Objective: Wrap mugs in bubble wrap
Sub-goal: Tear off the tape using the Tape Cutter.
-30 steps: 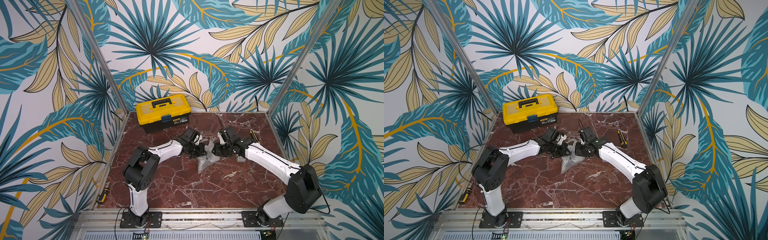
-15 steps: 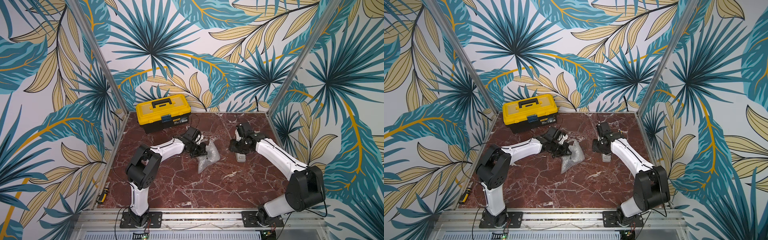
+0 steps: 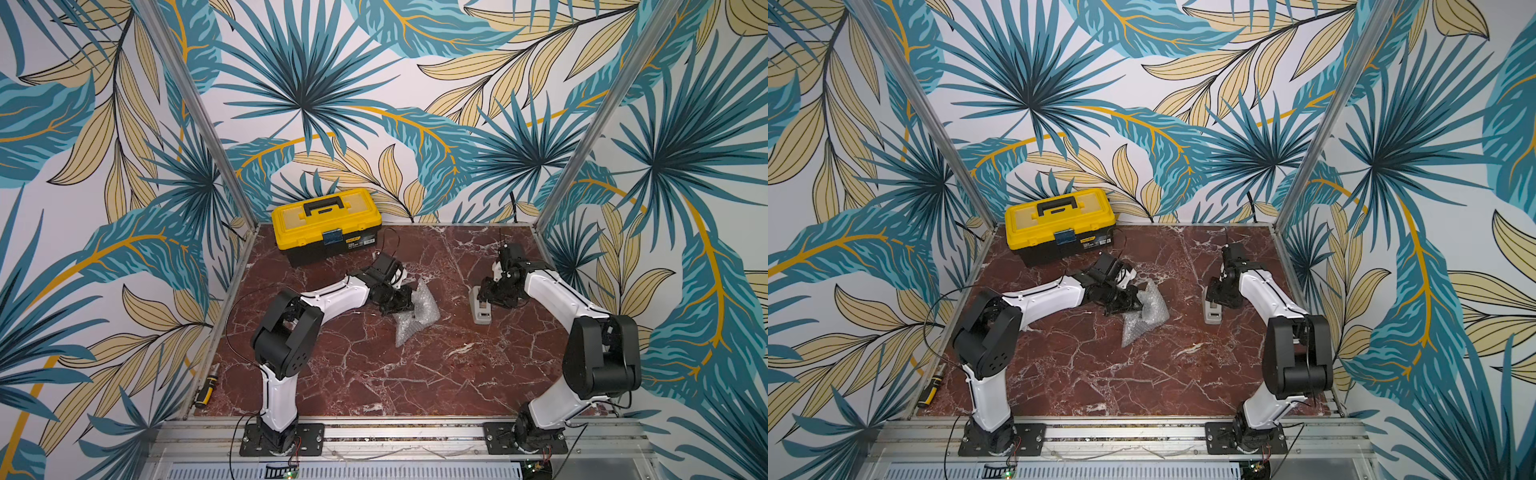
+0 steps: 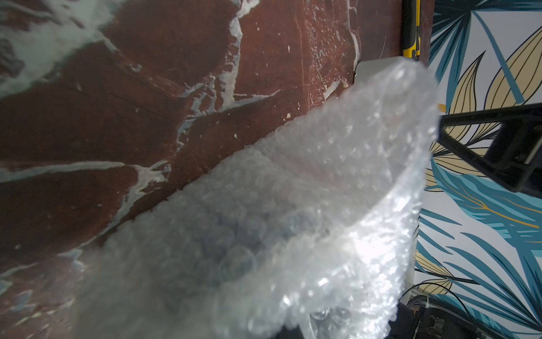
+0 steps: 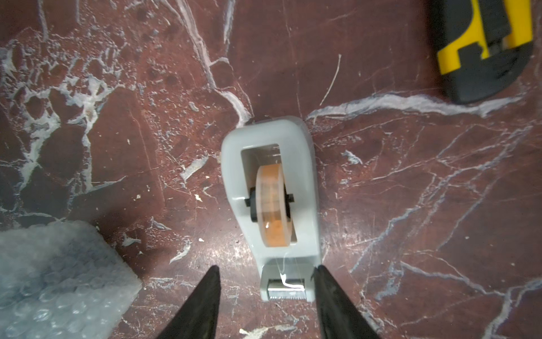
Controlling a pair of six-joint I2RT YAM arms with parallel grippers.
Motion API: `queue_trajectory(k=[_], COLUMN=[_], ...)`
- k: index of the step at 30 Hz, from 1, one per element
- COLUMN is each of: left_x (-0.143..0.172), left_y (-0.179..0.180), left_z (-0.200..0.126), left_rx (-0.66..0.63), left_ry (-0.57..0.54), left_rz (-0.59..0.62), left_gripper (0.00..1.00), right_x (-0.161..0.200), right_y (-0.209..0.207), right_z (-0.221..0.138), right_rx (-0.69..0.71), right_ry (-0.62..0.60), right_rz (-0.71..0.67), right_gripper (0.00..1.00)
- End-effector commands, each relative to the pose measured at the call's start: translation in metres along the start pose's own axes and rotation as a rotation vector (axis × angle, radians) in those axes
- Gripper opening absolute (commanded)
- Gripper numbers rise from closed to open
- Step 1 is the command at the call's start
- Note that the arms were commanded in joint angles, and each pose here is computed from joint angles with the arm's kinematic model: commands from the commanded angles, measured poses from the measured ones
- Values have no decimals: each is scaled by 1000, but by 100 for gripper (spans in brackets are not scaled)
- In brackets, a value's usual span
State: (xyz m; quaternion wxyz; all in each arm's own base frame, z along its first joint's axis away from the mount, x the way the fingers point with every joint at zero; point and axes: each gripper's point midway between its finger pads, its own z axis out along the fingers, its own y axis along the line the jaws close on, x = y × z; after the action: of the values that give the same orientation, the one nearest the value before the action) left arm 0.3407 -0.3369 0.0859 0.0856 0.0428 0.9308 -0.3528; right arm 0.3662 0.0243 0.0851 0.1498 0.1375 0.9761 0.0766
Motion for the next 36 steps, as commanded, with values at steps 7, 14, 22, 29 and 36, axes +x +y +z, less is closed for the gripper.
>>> queue_trajectory(k=[7,14,22,29,36], left_x=[13,14,14,14,14], left_y=[21,20,20,20,19], left_z=[9,8,8,7,6], left_rx=[-88,-86,-88,-87,-84], left_ry=[53,52,52,51,50], left_rz=[-16,-19,-17,-17,-16], left_gripper=[2,2,2,2,2], right_x=[11,7,11,17,26], right_y=[-4,-3,-10,-11,-13], right_z=[23,27,30,29,32], right_rx=[-149,-252,-267,-289,-291], right_ry=[61,63,78,92,114], right_rz=[81,148,178,191,198], right_gripper=[48,41,35,33,32])
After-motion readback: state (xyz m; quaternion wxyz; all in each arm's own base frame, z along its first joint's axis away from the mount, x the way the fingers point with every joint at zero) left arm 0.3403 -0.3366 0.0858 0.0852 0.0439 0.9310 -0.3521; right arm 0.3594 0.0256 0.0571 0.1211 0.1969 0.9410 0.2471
